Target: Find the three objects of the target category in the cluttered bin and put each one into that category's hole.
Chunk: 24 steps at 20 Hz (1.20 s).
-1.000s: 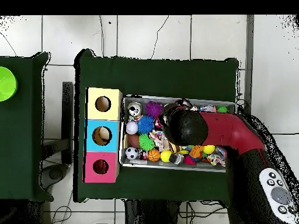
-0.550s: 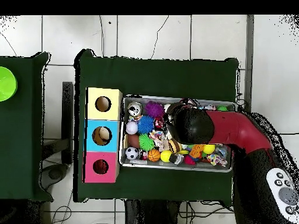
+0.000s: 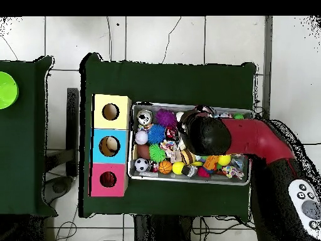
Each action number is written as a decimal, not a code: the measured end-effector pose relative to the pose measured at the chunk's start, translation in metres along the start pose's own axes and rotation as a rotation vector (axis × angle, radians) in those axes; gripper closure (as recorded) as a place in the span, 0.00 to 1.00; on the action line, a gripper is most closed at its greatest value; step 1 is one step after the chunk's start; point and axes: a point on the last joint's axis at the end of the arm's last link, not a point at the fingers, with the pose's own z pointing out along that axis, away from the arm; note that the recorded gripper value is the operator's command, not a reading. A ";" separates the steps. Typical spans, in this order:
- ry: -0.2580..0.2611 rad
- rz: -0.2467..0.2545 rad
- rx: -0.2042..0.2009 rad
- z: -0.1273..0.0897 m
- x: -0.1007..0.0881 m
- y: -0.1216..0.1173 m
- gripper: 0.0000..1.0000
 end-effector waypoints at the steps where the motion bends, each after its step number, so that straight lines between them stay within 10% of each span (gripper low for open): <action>1: 0.000 -0.001 0.000 0.000 0.000 0.000 1.00; 13: 0.010 0.011 -0.020 -0.002 0.011 -0.008 1.00; 14: 0.011 0.013 -0.017 -0.002 0.015 -0.012 0.00; 24: 0.028 0.003 -0.002 -0.005 0.015 -0.023 0.00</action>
